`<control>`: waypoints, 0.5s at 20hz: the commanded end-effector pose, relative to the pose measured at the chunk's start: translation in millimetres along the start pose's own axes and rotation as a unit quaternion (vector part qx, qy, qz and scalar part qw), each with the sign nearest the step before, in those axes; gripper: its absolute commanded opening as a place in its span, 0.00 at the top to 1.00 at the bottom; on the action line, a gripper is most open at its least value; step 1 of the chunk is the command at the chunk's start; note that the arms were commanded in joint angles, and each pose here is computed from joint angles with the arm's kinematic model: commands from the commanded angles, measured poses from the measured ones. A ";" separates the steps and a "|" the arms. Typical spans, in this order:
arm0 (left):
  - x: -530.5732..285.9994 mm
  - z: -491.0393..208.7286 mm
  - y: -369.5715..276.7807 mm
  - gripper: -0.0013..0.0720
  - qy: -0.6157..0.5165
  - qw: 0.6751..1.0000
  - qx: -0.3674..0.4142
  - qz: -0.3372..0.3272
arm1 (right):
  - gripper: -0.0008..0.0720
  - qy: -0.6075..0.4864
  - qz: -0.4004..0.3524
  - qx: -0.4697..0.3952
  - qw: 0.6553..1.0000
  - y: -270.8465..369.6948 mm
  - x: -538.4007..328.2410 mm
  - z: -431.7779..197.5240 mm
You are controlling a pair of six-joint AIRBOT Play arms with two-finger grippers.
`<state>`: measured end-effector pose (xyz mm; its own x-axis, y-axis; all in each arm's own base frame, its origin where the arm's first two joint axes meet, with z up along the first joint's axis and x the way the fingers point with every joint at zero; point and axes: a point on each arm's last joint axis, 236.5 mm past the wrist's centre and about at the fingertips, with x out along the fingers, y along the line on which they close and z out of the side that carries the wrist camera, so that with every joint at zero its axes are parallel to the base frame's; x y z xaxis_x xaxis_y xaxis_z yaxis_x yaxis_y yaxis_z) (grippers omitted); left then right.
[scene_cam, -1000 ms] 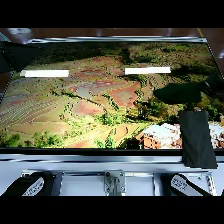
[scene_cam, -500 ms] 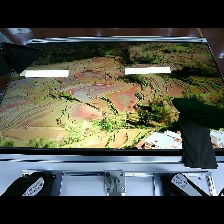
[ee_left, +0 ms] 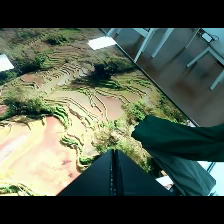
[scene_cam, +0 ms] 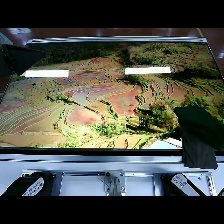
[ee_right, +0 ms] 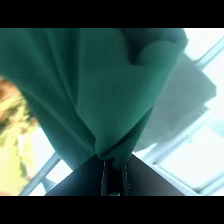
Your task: Fold the shirts.
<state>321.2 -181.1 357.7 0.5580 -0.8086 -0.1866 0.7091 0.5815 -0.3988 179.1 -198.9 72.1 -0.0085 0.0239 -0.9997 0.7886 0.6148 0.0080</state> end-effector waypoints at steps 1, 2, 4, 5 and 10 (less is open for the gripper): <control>-0.1 -3.3 -1.8 0.94 0.007 1.000 0.000 -0.004 | 0.90 0.088 -0.056 0.027 0.994 -25.6 9.9 -48.0; 0.0 -3.1 -1.5 0.94 0.007 1.000 0.000 -0.003 | 0.90 0.106 -0.050 0.027 0.993 -22.8 18.8 -57.5; -0.1 -3.1 -1.7 0.94 0.006 1.000 0.000 -0.003 | 0.90 0.137 -0.052 0.027 0.989 -23.8 35.8 -77.4; -0.2 -3.0 -1.7 0.94 0.006 1.000 0.000 -0.003 | 0.90 0.145 -0.069 0.029 0.987 -31.7 42.6 -85.8; -0.2 -3.0 -1.7 0.94 0.006 1.000 0.000 -0.003 | 0.90 0.158 -0.132 0.048 0.977 -60.5 65.7 -107.9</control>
<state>318.9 -182.3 355.8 0.5481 -0.8135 -0.1947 0.7130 0.5760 -0.3997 86.4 -153.5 19.8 -0.3267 0.1345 -0.9355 0.7969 0.5715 -0.1961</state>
